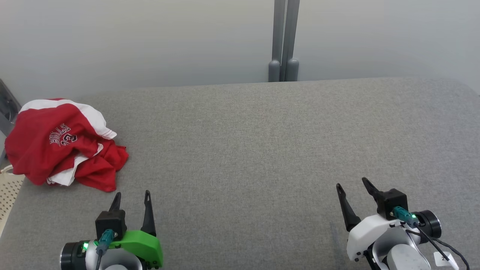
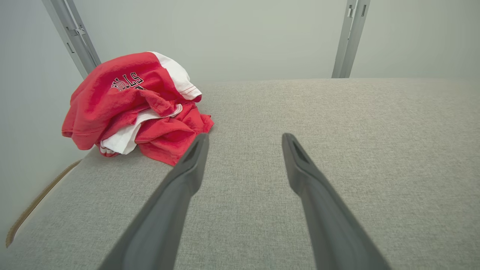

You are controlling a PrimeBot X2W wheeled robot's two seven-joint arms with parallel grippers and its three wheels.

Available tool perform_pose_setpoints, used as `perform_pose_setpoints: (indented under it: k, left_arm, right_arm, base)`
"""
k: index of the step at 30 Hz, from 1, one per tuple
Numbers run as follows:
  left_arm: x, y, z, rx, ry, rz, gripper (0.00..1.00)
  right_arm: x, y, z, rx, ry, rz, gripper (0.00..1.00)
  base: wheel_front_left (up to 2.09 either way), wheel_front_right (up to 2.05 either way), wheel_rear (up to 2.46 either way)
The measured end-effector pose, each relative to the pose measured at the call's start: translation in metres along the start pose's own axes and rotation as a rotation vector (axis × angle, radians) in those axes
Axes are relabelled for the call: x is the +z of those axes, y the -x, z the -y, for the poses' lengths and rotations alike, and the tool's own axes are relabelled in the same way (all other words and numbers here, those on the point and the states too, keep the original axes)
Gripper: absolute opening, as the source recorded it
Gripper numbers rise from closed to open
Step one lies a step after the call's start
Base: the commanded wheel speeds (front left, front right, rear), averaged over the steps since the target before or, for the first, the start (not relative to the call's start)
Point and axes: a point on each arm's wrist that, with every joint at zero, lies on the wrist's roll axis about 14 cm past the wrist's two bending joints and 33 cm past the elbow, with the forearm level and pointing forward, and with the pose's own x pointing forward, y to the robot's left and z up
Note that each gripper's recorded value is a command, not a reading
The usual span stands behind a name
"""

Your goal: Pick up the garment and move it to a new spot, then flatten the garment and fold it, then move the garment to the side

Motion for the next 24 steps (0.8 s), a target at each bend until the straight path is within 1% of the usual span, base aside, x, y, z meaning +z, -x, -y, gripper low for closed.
perform_pose_setpoints:
  k: [5, 19, 22, 24]
  left_arm:
    - [-0.001, 0.001, 0.002, -0.01, -0.025, 0.004, 1.0]
    - [-0.002, 0.003, -0.002, 0.0, -0.031, 0.002, 1.0]
    - [-0.002, 0.005, -0.006, 0.016, -0.016, 0.003, 1.0]
    - [-0.003, 0.007, -0.009, 0.032, 0.018, 0.0, 1.0]
  right_arm:
    - [0.001, 0.0, -0.002, 0.009, 0.032, 0.006, 1.0]
    - [0.001, -0.001, -0.004, 0.014, 0.031, 0.008, 1.0]
    - [0.002, -0.002, -0.008, 0.028, 0.022, 0.013, 1.0]
    - [0.004, -0.004, -0.015, 0.046, 0.01, 0.023, 1.0]
  base:
    - [0.0, 0.0, 0.0]
    - [0.0, 0.0, 0.0]
    - [0.0, 0.0, 0.0]
    - [0.0, 0.0, 0.0]
